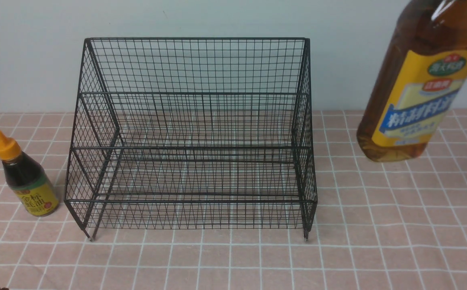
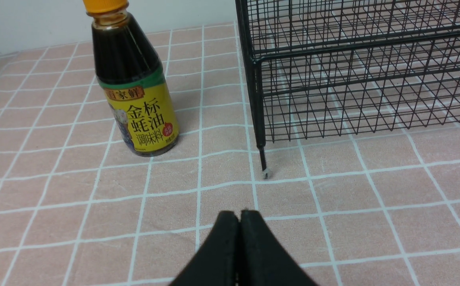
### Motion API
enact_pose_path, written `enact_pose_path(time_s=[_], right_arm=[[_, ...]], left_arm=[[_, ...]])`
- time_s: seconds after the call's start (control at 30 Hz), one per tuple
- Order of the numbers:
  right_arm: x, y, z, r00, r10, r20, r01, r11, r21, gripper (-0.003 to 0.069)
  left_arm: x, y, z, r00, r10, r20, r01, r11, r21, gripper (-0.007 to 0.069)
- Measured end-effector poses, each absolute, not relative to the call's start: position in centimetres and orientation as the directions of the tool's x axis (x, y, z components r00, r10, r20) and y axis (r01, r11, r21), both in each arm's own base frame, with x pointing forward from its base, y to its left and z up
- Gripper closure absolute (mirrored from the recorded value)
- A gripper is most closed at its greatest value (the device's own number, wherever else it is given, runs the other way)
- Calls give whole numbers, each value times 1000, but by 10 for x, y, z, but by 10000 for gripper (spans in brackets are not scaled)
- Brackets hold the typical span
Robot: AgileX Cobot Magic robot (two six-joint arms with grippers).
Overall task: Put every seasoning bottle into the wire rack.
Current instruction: Use the right arm to put the condiment bottle back on the shelf
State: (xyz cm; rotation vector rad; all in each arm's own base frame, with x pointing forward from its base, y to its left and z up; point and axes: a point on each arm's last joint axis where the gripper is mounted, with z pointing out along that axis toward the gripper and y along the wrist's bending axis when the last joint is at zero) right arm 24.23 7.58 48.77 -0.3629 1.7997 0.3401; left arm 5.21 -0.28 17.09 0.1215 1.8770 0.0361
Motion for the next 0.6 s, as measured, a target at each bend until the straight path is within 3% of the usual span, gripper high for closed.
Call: enact_pose_path(time_s=[0.27,0.6], right_arm=[[270,114,493,-203,-75,-976,-575,816,57,353],[307,165,472,-201,-35,-979,-630,770,102,353]], left_arm=[[52,-3,171,-300,102,-948,66,994,86,641],[52,-3,171,-300,102,-948,66,994,86,641]])
